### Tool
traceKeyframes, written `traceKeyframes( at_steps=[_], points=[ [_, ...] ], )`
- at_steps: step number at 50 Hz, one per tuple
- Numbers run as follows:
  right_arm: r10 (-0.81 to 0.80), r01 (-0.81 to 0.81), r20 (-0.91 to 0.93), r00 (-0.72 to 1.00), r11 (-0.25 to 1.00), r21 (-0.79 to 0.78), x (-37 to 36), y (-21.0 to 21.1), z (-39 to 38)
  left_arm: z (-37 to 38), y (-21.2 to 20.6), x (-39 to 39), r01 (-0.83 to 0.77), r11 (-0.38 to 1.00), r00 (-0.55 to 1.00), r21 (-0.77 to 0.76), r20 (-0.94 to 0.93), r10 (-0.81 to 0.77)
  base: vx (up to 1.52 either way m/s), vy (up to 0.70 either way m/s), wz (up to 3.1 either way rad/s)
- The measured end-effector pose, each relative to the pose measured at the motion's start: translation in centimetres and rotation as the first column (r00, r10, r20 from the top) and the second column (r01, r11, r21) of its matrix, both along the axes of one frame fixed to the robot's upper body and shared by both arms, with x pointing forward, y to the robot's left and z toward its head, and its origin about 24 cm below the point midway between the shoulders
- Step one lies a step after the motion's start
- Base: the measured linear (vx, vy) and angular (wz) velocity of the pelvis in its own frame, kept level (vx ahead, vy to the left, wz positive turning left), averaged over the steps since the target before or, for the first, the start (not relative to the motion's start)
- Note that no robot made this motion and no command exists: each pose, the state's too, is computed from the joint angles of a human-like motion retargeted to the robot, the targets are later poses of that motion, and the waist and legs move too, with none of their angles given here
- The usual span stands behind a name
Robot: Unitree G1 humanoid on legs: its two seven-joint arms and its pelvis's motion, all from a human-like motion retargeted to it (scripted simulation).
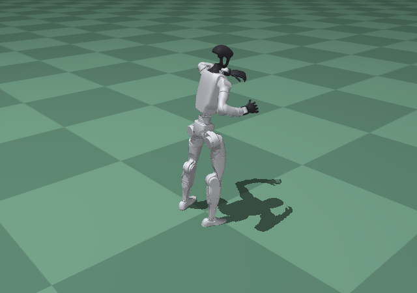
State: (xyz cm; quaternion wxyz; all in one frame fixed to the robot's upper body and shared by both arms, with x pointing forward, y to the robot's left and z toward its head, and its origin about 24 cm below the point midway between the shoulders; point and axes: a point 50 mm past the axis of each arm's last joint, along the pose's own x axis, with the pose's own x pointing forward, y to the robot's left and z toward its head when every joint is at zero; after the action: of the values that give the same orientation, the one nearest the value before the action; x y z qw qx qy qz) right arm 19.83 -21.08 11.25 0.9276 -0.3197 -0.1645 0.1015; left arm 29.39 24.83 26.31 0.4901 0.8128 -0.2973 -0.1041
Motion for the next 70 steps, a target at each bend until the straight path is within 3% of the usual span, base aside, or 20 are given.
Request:
traceKeyframes(
  at_steps=[5,10,15,19,25,32,39,45,50,51,52,53,54,58,62,70],
  points=[
    [0.037,-0.037,0.034,0.999,0.999,-0.014,0.4,0.4,0.8,1.0,8.1,0.9,-0.376,0.926,0.925,-0.007,0.046,0.376,0.0,0.0,0.0],
    [0.06,-0.058,0.059,0.996,0.998,-0.036,0.7,0.7,1.2,2.8,14.0,0.1,-0.613,0.784,0.775,-0.1,0.121,0.621,0.0,-0.02,-0.14],
    [0.072,-0.068,0.065,0.995,0.996,-0.064,1.0,0.8,1.3,4.3,16.0,-0.2,-0.687,0.709,0.691,-0.158,0.159,0.705,-0.01,-0.04,-0.27],
    [0.06,-0.055,0.069,0.996,0.996,-0.071,1.1,0.5,1.3,6.0,14.8,1.0,-0.664,0.732,0.702,-0.152,0.209,0.681,-0.01,-0.02,-0.17],
    [0.019,-0.015,0.056,0.998,0.998,-0.055,1.0,-0.1,0.9,9.9,8.2,4.1,-0.499,0.864,0.813,-0.064,0.312,0.492,0.0,0.0,0.0],
    [0.007,-0.006,0.01,1.0,0.999,-0.036,0.7,-0.3,0.4,10.7,-3.8,4.2,-0.039,0.994,0.943,0.102,0.331,0.003,0.01,0.02,0.03],
    [0.002,-0.002,-0.002,1.0,1.0,-0.019,0.7,-0.2,0.2,6.3,-13.2,-2.1,0.513,0.838,0.819,0.188,0.187,-0.543,0.0,0.0,0.0],
    [-0.018,0.018,0.024,1.0,1.0,0.015,0.6,0.0,0.2,2.1,-14.0,-6.8,0.714,0.696,0.692,0.077,0.075,-0.718,0.0,0.0,0.0],
    [-0.042,0.04,0.035,0.999,0.998,0.054,0.2,-0.2,0.0,0.0,-10.2,-5.7,0.594,0.803,0.804,-0.038,0.061,-0.592,0.0,0.0,0.0],
    [-0.047,0.046,0.018,0.999,0.997,0.067,0.2,-0.3,-0.1,-0.6,-9.9,-5.4,0.526,0.773,0.808,-0.354,-0.075,-0.584,0.0,0.0,0.0],
    [-0.046,0.045,0.011,0.999,0.997,0.067,0.2,-0.4,-0.1,-1.0,-8.8,-4.9,0.447,0.767,0.825,-0.46,-0.119,-0.553,0.0,0.0,0.0],
    [-0.031,0.03,0.023,0.999,0.999,0.042,0.1,-0.3,0.1,-1.0,-6.4,-3.9,0.398,0.899,0.915,-0.183,0.006,-0.404,0.0,0.0,0.0],
    [-0.024,0.023,0.023,0.999,0.999,0.034,0.0,-0.3,0.0,-1.0,-4.6,-3.2,0.319,0.944,0.947,-0.081,0.05,-0.316,0.0,0.0,0.0],
    [0.003,-0.003,0.009,1.0,1.0,0.022,-0.2,0.0,0.0,-0.8,1.2,-1.1,0.011,0.998,0.999,-0.059,0.035,-0.009,0.0,0.0,0.0],
    [0.035,-0.035,0.016,0.999,0.999,0.005,0.0,0.3,0.3,0.4,6.5,-0.2,-0.244,0.968,0.966,-0.055,0.071,0.248,0.0,0.0,0.0],
    [0.082,-0.079,0.054,0.995,0.995,-0.053,0.9,0.7,1.3,4.2,12.3,0.8,-0.525,0.844,0.821,-0.106,0.198,0.536,0.0,0.0,0.0]
  ],
)
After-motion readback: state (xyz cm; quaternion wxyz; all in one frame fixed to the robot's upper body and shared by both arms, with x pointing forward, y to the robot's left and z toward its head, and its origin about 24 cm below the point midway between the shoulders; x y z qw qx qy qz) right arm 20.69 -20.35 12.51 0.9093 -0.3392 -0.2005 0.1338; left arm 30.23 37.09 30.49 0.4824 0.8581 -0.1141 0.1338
